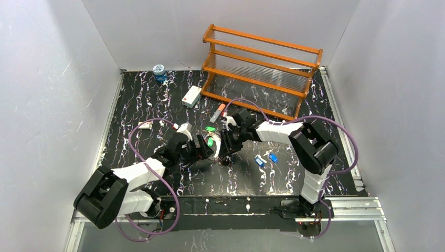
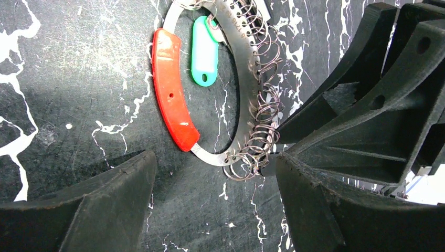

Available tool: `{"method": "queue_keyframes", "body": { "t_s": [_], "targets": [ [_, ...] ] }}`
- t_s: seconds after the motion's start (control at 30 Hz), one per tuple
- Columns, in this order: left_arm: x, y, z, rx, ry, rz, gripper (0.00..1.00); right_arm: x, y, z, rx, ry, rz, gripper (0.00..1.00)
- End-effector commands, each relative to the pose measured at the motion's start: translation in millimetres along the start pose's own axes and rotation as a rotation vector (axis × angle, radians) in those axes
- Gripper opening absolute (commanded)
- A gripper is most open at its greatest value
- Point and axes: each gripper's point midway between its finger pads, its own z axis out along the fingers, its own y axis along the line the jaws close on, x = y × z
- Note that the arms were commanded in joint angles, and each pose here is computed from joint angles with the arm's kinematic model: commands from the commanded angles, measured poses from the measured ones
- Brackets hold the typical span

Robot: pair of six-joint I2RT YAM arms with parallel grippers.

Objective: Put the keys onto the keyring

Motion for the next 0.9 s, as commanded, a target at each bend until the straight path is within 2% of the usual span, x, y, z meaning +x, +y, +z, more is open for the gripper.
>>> {"method": "queue_keyframes", "body": {
  "t_s": [0.0, 0.23, 0.47, 0.7, 0.87],
  "targets": [
    [-6.8, -7.5, 1.1, 0.019, -0.003, 0.007, 0.81, -18.7, 21.6, -17.5, -0.039, -0.091, -0.064, 0.41],
    [-5.7, -9.3, 0.4, 0.031, 0.001, 0.007, 0.80, -32.5, 8.7, -30.3, 0.023, -0.151, -0.054, 0.41],
    [-5.8, -9.6, -0.3, 0.034, -0.001, 0.007, 0.78, -28.0, 5.9, -25.0, 0.005, -0.121, -0.043, 0.38],
    [-8.8, -26.4, 0.4, 0.094, 0.023, 0.007, 0.71, -29.4, 1.2, -27.3, 0.038, -0.134, -0.046, 0.37],
    [-12.6, -36.2, 6.1, 0.098, 0.051, -0.024, 0.59, -29.8, -4.5, -30.6, 0.070, -0.142, -0.049, 0.35]
  ]
}}
